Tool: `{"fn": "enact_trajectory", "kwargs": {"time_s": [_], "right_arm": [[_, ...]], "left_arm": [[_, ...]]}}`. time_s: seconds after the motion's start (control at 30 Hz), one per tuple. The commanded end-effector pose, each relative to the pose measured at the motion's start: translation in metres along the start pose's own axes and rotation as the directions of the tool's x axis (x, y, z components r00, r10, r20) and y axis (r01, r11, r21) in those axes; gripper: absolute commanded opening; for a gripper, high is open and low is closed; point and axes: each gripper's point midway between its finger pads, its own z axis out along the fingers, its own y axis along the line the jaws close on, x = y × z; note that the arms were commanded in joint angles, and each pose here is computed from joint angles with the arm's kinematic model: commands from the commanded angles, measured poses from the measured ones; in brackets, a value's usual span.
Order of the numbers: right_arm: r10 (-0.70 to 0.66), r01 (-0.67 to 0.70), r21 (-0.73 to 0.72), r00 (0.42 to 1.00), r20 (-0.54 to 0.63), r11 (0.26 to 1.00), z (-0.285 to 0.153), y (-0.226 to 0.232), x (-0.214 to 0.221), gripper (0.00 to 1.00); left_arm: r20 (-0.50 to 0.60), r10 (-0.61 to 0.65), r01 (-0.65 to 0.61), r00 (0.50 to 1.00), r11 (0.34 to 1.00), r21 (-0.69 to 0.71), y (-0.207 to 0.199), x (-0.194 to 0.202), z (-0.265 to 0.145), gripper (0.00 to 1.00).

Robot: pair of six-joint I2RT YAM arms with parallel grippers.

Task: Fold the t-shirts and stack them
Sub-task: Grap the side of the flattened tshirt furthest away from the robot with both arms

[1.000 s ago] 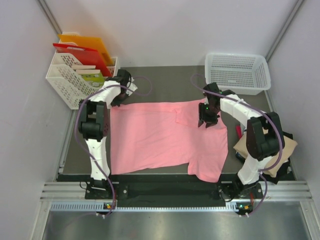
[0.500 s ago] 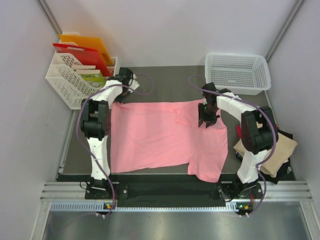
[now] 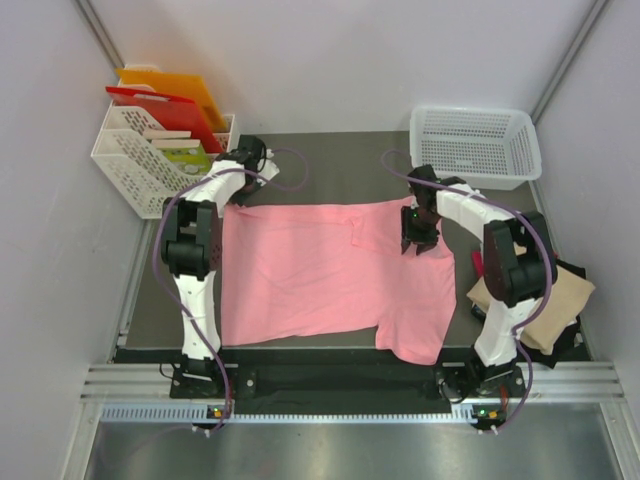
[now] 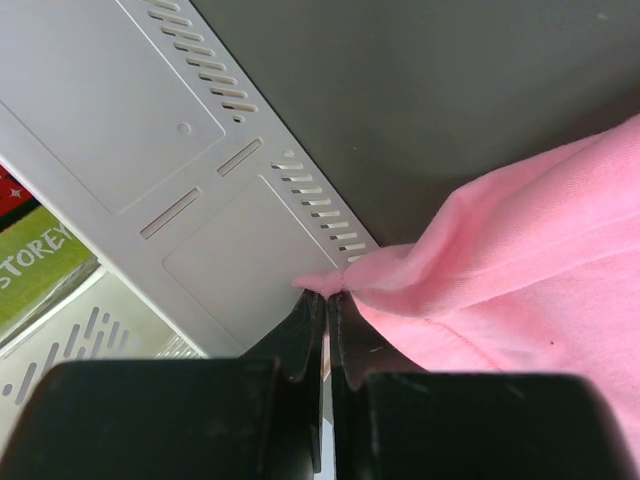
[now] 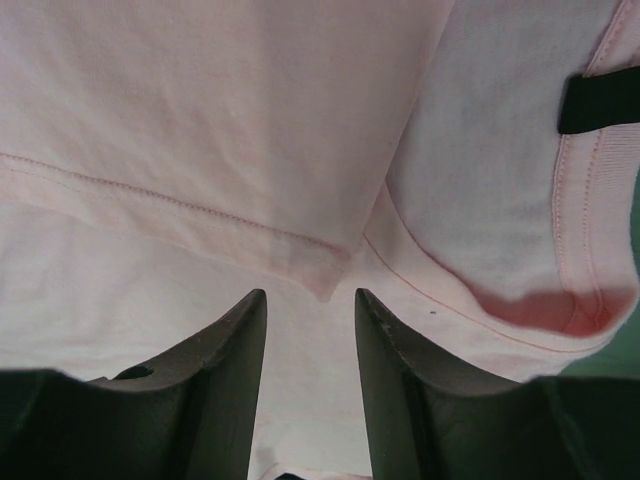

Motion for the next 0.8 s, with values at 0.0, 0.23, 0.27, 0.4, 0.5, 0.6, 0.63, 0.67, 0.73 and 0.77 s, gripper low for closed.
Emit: {"fn": "enact_trajectory", "kwargs": {"time_s": [0.0, 0.23, 0.27, 0.4, 0.5, 0.6, 0.63, 0.67, 0.73, 0.77], "right_arm": [[-0.01, 0.01, 0.002, 1.0, 0.019, 1.0, 0.003, 0.001, -0.011, 0.38], [0.001, -0.001, -0.008, 1.0, 0.002, 1.0, 0.012, 0.002, -0.01, 0.21], [0.001, -0.001, -0.007, 1.0, 0.0, 1.0, 0.013, 0.002, -0.01, 0.17], [-0.005, 0.005, -0.002, 1.0, 0.021, 1.0, 0.005, 0.001, -0.015, 0.0], [-0.013, 0.013, 0.004, 0.997, 0.072, 1.0, -0.017, 0.002, -0.025, 0.0], [-0.011, 0.013, -0.011, 0.993, 0.117, 1.0, -0.04, 0.004, -0.032, 0.0], [-0.01, 0.012, -0.016, 0.992, 0.13, 1.0, -0.046, 0.005, -0.034, 0.0], [-0.01, 0.013, -0.019, 0.991, 0.13, 1.0, -0.051, 0.006, -0.032, 0.0], [-0.007, 0.012, -0.027, 0.989, 0.15, 1.0, -0.062, 0.006, -0.031, 0.0], [-0.006, 0.011, -0.031, 0.987, 0.161, 0.999, -0.07, 0.007, -0.03, 0.0]], "left_arm": [[0.013, -0.027, 0.028, 1.0, 0.997, -0.071, 0.023, 0.003, -0.013, 0.0], [0.015, -0.033, 0.034, 0.999, 0.997, -0.071, 0.023, 0.006, -0.016, 0.0], [0.015, -0.034, 0.035, 0.999, 0.997, -0.069, 0.022, 0.006, -0.015, 0.0], [0.017, -0.039, 0.04, 0.999, 0.997, -0.069, 0.021, 0.007, -0.017, 0.0], [0.019, -0.039, 0.04, 0.999, 0.997, -0.07, 0.021, 0.009, -0.019, 0.0], [0.018, -0.041, 0.042, 0.999, 0.996, -0.075, 0.021, 0.013, -0.02, 0.0], [0.019, -0.041, 0.042, 0.999, 0.996, -0.074, 0.02, 0.014, -0.022, 0.0], [0.016, -0.043, 0.044, 0.999, 0.997, -0.071, 0.019, 0.017, -0.021, 0.0], [0.025, -0.049, 0.05, 0.999, 0.996, -0.079, 0.022, 0.018, -0.024, 0.0], [0.022, -0.051, 0.053, 0.998, 0.995, -0.081, 0.023, 0.02, -0.025, 0.0]]}}
